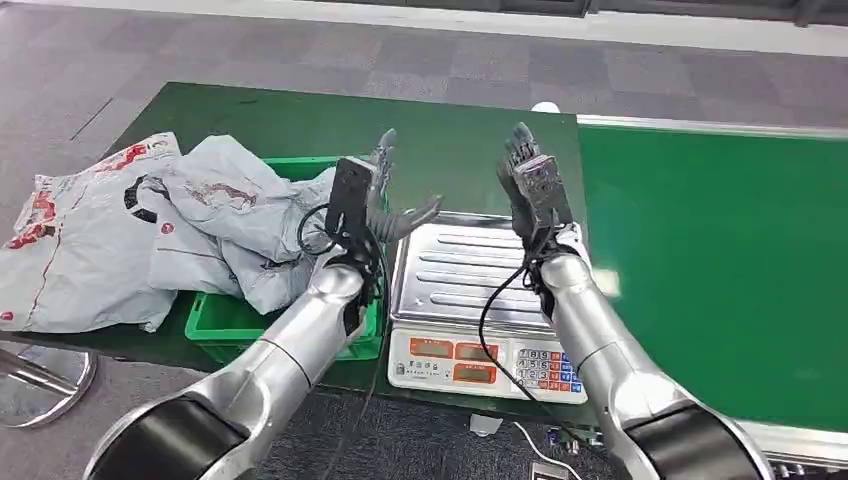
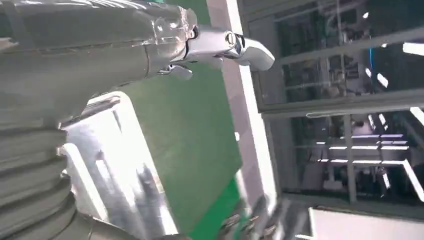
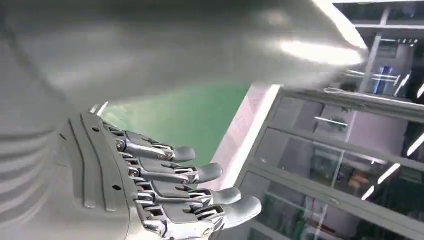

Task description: Moved the parcel from conveyor to table for the left to box.

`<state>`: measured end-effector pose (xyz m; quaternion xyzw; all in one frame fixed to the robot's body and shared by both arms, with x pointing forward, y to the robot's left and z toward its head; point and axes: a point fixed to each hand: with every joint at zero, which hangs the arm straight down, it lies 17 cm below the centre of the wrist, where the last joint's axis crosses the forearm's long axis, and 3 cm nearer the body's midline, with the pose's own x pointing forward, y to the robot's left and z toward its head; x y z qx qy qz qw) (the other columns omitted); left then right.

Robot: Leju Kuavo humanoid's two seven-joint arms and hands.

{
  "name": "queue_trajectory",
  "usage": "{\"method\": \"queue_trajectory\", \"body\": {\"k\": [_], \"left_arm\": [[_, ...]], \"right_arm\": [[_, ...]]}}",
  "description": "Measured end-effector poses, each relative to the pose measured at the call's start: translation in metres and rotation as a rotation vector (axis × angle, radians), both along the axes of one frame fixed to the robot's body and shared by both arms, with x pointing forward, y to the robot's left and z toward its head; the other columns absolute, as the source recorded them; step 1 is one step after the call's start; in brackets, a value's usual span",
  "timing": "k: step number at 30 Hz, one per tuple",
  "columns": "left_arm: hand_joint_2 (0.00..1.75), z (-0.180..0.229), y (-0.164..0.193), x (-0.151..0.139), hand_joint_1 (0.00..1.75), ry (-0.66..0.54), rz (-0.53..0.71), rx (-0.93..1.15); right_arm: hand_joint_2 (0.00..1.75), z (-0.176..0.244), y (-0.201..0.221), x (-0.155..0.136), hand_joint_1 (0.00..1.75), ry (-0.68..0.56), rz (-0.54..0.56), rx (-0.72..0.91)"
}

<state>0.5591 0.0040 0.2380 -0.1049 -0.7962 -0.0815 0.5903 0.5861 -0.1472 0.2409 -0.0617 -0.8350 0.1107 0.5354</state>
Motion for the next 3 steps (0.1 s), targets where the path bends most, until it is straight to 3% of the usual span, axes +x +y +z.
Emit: {"method": "queue_trajectory", "body": {"k": [3], "left_arm": [[1.75,-0.0119,-0.0076,-0.0059,0.0,0.028,-0.052,0.006]], "right_arm": [[1.75,-0.0019,0.0012,0.0039,0.0,0.015,-0.004,-0.003]]}}
